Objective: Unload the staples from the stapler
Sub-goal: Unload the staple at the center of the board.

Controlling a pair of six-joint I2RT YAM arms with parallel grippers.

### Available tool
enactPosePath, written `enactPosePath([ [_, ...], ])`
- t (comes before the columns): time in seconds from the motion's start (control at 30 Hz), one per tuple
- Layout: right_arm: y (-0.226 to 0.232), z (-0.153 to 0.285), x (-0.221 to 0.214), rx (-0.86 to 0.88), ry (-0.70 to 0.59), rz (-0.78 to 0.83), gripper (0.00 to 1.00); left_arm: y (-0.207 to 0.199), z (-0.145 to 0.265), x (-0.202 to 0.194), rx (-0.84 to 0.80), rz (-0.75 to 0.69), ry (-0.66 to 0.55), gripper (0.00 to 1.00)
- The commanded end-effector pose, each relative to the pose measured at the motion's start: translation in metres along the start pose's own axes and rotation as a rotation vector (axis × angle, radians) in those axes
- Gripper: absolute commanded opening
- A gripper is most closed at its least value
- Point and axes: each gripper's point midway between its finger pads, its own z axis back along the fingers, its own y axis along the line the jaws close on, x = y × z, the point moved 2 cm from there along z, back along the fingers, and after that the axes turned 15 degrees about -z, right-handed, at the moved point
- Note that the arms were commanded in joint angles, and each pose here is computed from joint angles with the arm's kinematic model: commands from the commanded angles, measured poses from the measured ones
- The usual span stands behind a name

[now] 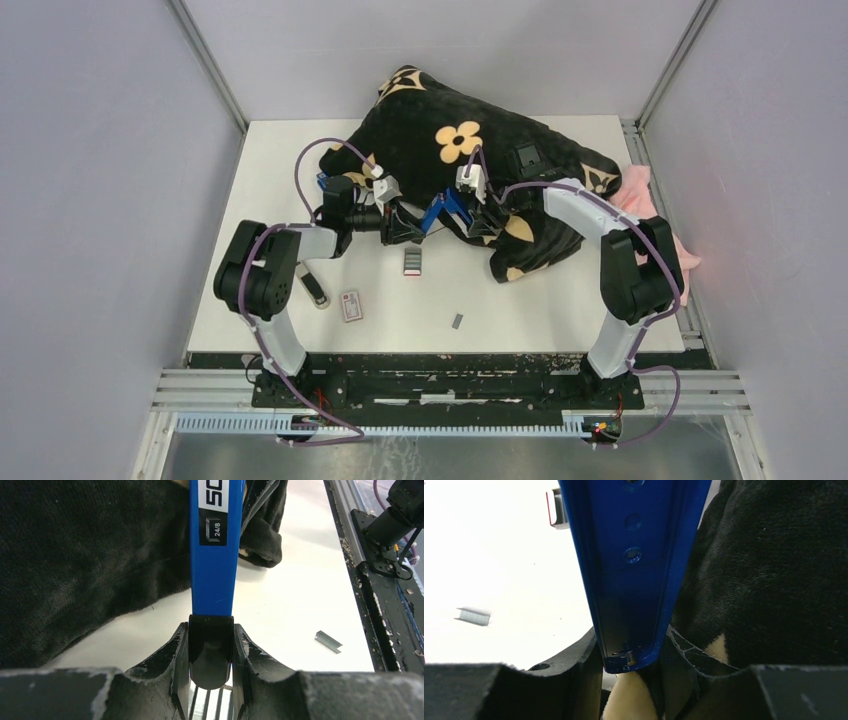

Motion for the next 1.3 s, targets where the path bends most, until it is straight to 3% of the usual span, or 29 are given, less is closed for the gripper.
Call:
enactPosePath([
  [0.0,-0.01,0.028,0.01,-0.066,0.043,0.072,0.01,0.03,0.016,0.006,0.134,-0.09,0.062,0.03],
  [0.27,0.01,0.043,0.012,-0.005,0.077,0.128,0.02,0.025,0.013,0.013,0.202,-0.153,0.152,0.03],
  [0.63,0.018,0.057,0.016,-0.068,0.152,0.204,0.02,0.02,0.022,0.01,0.295,-0.205,0.235,0.03],
  [0.9,0.026,0.073,0.023,-0.057,0.113,0.2,0.02,0.005,0.029,0.009,0.323,-0.187,0.208,0.03],
  [1.27,0.046,0.064,0.034,0.051,0.015,0.099,0.02,-0.015,0.012,0.017,0.298,-0.089,0.115,0.03],
])
